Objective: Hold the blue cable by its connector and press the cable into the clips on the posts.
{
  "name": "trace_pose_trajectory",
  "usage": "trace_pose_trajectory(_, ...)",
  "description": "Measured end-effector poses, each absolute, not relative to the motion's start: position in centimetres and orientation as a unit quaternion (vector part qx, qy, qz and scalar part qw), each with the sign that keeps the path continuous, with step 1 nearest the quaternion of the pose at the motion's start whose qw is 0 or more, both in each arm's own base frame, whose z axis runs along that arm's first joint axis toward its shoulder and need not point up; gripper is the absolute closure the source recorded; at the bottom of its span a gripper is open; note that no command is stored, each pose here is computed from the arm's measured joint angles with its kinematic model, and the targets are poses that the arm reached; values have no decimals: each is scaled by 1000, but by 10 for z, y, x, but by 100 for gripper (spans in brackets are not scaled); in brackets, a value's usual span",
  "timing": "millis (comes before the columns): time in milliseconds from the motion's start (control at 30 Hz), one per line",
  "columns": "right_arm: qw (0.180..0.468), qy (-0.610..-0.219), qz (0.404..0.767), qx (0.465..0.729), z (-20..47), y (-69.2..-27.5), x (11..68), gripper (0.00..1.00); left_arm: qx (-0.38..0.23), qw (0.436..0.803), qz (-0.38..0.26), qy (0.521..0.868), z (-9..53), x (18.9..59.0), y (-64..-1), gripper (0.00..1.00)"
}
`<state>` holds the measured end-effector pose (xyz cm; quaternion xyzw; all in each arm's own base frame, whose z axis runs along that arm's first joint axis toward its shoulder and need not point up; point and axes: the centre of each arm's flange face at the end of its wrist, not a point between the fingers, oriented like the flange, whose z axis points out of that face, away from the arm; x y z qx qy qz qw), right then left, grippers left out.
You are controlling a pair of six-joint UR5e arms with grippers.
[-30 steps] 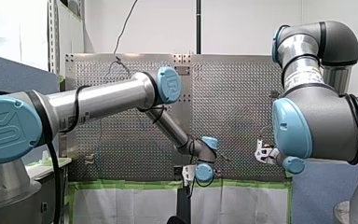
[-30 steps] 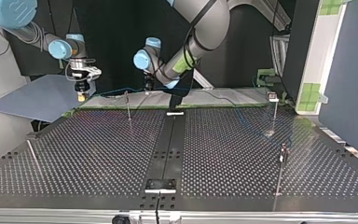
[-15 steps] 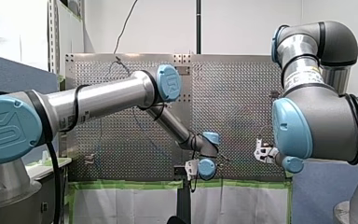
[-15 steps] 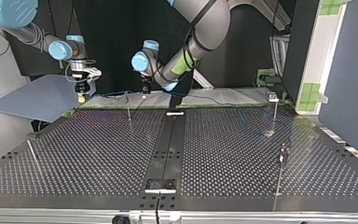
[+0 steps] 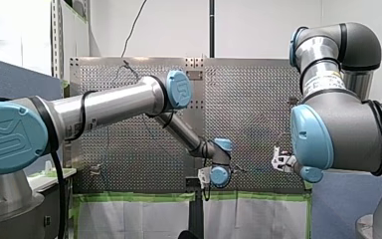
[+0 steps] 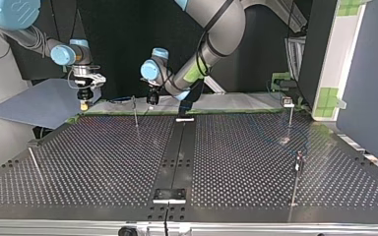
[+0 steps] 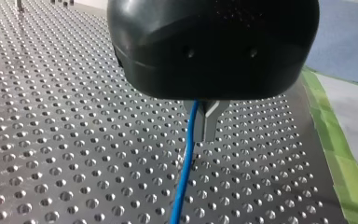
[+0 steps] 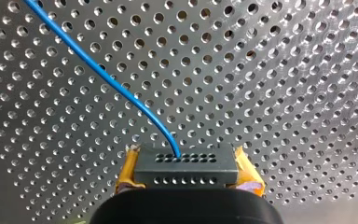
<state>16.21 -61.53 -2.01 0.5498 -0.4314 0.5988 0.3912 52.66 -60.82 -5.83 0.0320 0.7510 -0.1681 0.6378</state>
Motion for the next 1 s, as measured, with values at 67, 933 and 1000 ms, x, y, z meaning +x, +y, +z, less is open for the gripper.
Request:
trace_pose_trajectory(67, 394, -432, 598, 549, -20, -616, 162, 100, 33, 637, -168, 752, -60, 527, -607, 100)
trace_pose_trajectory(933, 427, -448, 581, 529, -9, -635, 165, 100, 46, 631, -183, 753, -70, 523, -606, 100)
trace_pose_trajectory(1000, 427, -449, 581, 528, -8, -636, 165, 100, 45, 632, -183, 752, -69, 524, -605, 100)
